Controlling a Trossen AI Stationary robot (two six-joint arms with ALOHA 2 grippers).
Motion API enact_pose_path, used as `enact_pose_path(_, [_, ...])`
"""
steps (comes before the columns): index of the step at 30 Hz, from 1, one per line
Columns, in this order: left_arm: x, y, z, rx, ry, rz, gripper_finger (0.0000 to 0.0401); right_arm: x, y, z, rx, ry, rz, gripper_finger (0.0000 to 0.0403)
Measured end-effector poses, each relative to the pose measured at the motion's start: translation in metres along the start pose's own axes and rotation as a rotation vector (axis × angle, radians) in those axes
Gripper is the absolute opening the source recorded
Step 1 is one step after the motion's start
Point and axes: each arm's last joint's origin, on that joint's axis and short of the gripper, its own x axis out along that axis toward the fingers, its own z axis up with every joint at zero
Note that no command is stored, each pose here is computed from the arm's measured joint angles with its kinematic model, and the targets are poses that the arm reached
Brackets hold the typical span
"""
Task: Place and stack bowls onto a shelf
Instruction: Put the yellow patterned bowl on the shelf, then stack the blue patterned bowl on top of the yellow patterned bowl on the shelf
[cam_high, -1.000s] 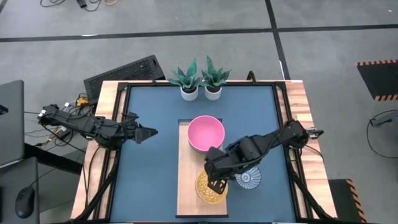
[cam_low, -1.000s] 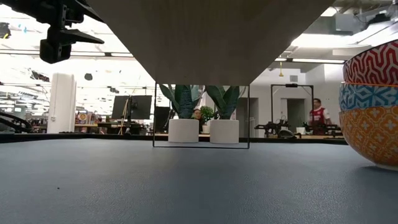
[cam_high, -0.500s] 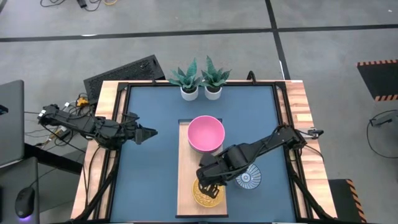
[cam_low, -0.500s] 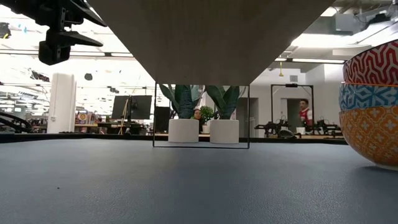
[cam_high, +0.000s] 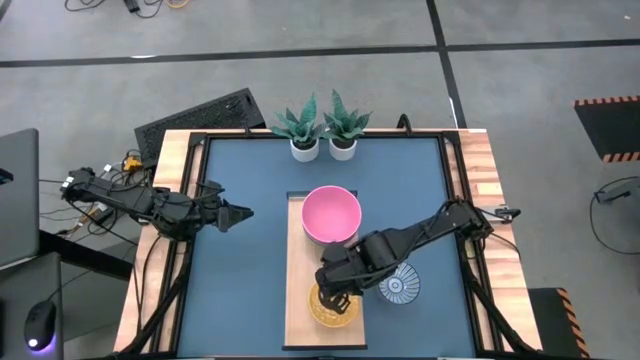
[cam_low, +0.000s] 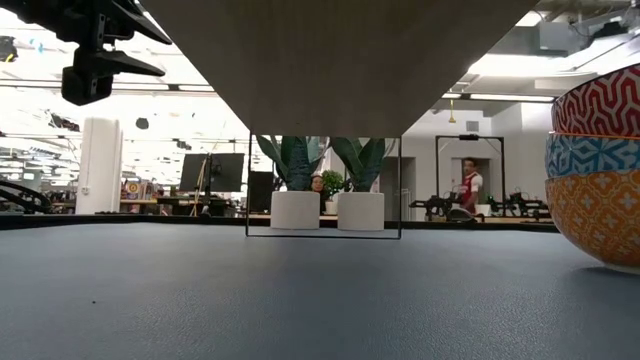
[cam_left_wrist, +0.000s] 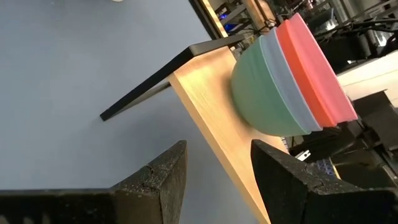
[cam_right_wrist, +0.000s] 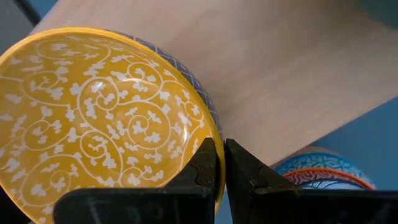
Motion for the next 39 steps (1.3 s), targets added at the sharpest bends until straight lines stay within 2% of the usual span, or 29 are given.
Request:
enact_pose_path(4, [0.0000,0.0014,-0.0005,0.007,0.000,0.016,0.0165,0.0000,-0.0043,-0.0004,0.004,0.015,-0.039,0.0034])
enact_pose_path(18, [0.0000,0.0013,-0.0004,0.006,-0.003,0.016,0.0165,-0.0001,-0.0045,0.0010,-0.016,0.003,-0.039,0.0034])
enact_pose_path(25, [0.0000,0.0013,-0.0003,0.006,-0.003,0.016,0.0165,-0.0002,-0.0062,0.0049,-0.003,-0.008,-0.039,0.0091])
enact_pose_path(32, [0.0000,0.0013,-0.0003,0.006,-0.003,0.016,0.0165,-0.0003,-0.0033,0.0078,-0.048,-0.029,-0.004,0.0099])
enact_pose_path(39, [0.0000,0.0013,-0.0003,0.020,-0.003,0.016,0.0165,-0.0052,-0.0048,0.0070,-0.029,-0.034,0.002,0.0102])
